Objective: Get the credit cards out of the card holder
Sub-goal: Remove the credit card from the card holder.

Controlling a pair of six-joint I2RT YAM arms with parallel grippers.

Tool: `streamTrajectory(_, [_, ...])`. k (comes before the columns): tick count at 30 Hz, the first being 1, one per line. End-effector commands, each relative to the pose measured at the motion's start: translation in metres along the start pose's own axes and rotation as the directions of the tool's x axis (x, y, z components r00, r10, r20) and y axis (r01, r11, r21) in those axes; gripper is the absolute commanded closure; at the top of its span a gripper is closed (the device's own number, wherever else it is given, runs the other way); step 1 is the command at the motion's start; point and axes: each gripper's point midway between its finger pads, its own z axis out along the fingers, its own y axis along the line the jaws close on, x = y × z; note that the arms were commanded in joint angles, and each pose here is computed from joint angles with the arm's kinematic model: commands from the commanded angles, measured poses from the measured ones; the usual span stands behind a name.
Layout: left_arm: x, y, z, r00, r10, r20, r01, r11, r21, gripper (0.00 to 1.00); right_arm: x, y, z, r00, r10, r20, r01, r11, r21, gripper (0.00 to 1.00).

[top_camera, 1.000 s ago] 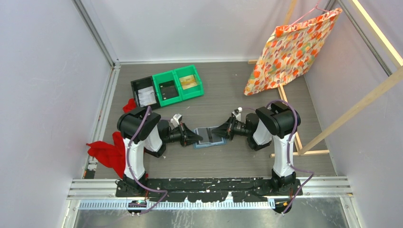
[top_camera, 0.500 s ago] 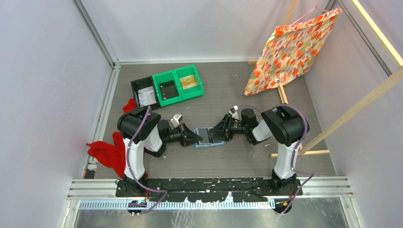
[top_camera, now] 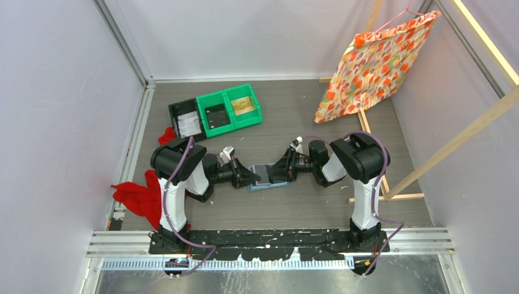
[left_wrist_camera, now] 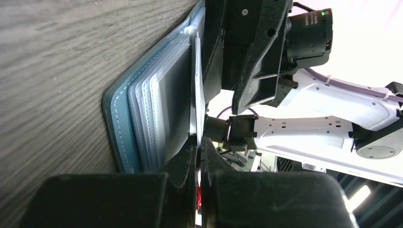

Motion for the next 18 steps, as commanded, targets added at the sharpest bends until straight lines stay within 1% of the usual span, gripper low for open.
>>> streamTrajectory(1, [0.0, -0.0186, -0.0001, 0.998, 0.057, -0.015, -0.056, 0.997, 0.058, 0.99, 0.0016, 0.013, 0.0014, 1.0, 0.029, -0.009, -0.029, 0.996, -0.085, 0.62])
streamTrajectory(4, [0.0006, -0.0175, -0.0003, 0.998, 0.055, -0.017, -0.054, 0.997, 0.055, 0.99, -0.0002, 0.0112, 0.0017, 0.999, 0.035, 0.006, -0.035, 0.995, -0.089, 0.74])
streamTrajectory(7, [0.0007, -0.0184, -0.0006, 0.998, 0.059, -0.017, -0.058, 0.997, 0.057, 0.99, -0.0017, 0.0084, 0.0021, 0.999, 0.044, 0.015, -0.043, 0.995, -0.085, 0.8])
streamTrajectory(18, [0.0004, -0.0201, -0.0003, 0.998, 0.067, -0.017, -0.066, 0.996, 0.062, 1.0, 0.0, 0.0131, 0.0034, 0.999, 0.041, -0.008, -0.041, 0.993, -0.109, 0.81])
